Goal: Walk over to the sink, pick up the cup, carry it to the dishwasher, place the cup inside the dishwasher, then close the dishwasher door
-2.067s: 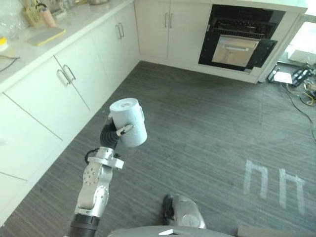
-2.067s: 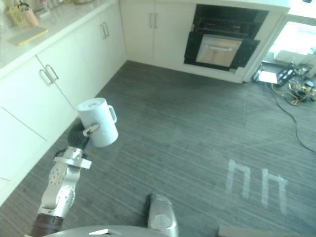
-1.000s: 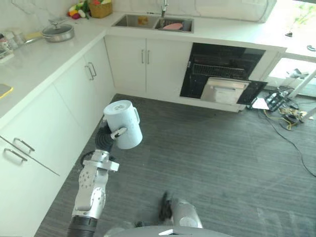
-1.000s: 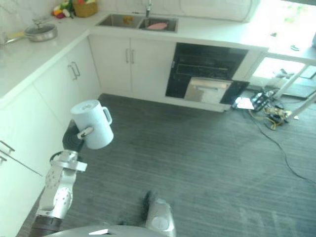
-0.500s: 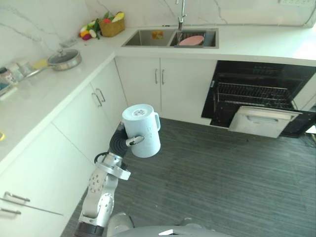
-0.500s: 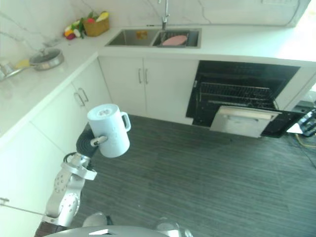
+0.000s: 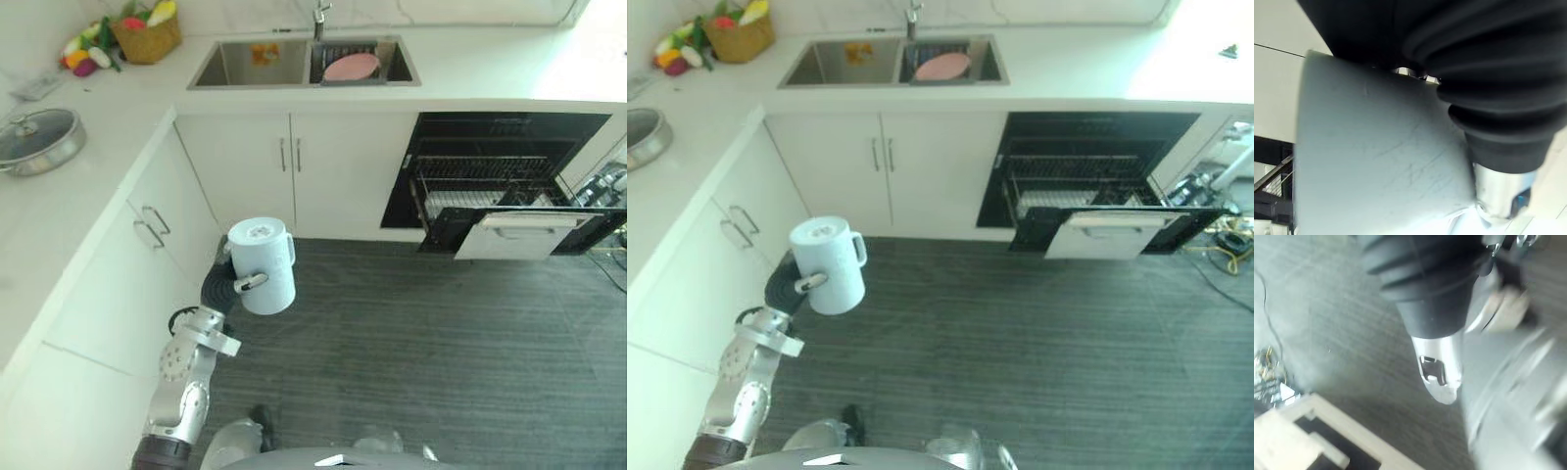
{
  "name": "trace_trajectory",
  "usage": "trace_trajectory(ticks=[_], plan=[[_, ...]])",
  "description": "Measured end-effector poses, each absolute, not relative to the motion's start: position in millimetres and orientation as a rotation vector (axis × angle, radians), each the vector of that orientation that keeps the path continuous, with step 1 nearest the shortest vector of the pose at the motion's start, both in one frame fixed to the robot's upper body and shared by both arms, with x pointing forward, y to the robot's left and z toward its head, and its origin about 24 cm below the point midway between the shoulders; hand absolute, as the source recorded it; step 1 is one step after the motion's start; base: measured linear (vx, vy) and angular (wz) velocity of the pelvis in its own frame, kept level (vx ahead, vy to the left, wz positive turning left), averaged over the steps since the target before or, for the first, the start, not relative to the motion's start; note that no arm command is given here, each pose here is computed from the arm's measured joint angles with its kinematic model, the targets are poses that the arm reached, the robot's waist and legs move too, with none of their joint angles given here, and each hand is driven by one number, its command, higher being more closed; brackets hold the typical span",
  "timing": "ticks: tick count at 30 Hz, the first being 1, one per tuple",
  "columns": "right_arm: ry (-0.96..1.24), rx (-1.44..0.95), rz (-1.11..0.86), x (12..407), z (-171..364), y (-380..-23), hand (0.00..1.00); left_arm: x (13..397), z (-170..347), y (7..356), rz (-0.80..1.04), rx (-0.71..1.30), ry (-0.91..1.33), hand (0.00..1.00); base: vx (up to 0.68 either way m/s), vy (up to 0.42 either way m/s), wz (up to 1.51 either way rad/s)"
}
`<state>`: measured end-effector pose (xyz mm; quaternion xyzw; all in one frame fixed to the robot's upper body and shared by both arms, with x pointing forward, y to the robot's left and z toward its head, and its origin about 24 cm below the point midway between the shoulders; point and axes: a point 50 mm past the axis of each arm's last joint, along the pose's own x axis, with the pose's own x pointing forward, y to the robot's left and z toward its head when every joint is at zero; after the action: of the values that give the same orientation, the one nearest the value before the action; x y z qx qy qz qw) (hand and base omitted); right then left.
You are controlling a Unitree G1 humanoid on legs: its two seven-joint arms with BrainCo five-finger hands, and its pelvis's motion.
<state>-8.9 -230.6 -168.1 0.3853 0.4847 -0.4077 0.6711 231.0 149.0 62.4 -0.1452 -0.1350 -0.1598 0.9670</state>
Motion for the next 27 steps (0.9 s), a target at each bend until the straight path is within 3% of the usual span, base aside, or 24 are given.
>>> trace_trajectory(ticks=[3, 13, 22, 27], plan=[[1.153, 0.856, -0.894, -18.4, -170.7, -219.7, 0.00, 235.2, 66.0, 167.3, -0.180, -0.285, -0.285, 1.00, 0.30, 0.083, -0.71], [1.077, 0.908, -0.872, -5.2, -171.3, -208.1, 0.00, 235.3, 75.3, 161.1, -0.192, -0.307, -0.323, 1.00, 0.25, -0.189, 0.10], [0.990, 0.786, -0.761, 24.5, -160.2, -236.1, 0.00, 224.9, 69.0, 145.7, -0.214, -0.393, -0.269, 1.00, 0.32, -0.329, 0.39], [1.035, 0.738, -0.749, 24.1, -157.8, -247.0, 0.00, 213.6, 51.8, 152.1, -0.169, -0.374, -0.213, 1.00, 0.43, -0.088, 0.18]])
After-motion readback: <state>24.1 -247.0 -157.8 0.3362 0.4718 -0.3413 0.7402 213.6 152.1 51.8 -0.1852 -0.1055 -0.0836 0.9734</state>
